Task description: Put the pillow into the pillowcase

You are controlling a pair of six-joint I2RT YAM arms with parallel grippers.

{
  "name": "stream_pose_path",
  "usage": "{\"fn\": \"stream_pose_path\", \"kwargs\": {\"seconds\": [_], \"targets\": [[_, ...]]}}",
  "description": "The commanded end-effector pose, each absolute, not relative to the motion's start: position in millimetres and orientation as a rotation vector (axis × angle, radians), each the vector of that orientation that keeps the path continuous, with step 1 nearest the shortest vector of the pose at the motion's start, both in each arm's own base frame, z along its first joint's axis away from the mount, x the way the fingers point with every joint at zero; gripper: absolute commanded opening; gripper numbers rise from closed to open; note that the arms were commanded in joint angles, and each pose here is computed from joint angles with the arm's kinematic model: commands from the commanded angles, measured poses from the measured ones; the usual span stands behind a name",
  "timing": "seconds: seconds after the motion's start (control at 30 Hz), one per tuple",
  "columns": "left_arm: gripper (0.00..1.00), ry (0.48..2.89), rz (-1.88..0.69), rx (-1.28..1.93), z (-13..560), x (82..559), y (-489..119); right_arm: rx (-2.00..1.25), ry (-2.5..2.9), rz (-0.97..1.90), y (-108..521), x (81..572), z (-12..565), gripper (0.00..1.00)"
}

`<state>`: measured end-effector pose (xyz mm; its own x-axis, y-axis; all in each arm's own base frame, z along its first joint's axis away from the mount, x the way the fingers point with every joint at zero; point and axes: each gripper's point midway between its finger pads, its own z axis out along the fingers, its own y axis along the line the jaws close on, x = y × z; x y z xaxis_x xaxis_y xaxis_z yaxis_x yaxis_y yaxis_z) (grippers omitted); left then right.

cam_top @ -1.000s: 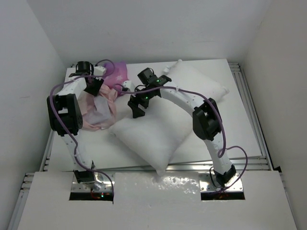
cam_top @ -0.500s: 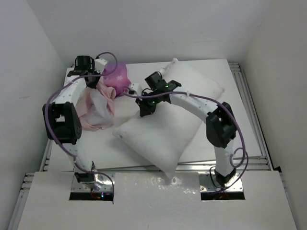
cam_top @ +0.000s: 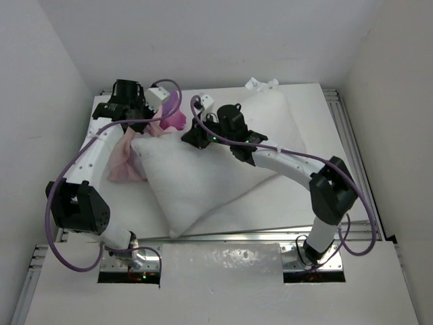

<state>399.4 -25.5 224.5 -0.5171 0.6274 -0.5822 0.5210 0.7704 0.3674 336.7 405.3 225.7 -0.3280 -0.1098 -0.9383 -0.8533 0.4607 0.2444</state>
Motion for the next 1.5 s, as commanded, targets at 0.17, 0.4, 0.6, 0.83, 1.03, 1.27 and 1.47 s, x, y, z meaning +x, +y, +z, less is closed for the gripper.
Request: {"fn": "stream_pose_path", "kwargs": {"seconds": [0.17,0.4,0.6,0.83,1.03,1.27,1.47], "targets": [[0.51,2.305,0.119,0.755,202,397,-29,-0.347,1.758,0.786,400,444,226,0.00],[0.63,2.429,0.391,0.548,166,419,25,-0.315,1.896,0.674,380,470,170,0.00],[0.49,2.574,0.251,0.457,132,401,66,-0.323,1.899,0.633,371,471,167,0.00],[0.58,2.614,0.086,0.679,92,361,46,-0.336,1.902,0.636,368,474,169,0.00],[0.60,2.566,0.070,0.630,73,383,40,-0.349,1.889,0.697,376,469,170,0.00],[0.23,2.535,0.348,0.457,75,408,75,-0.371,1.892,0.713,375,462,166,0.00],[0.00,2.525,0.350,0.457,74,405,74,-0.379,1.880,0.741,376,457,166,0.00]]}}
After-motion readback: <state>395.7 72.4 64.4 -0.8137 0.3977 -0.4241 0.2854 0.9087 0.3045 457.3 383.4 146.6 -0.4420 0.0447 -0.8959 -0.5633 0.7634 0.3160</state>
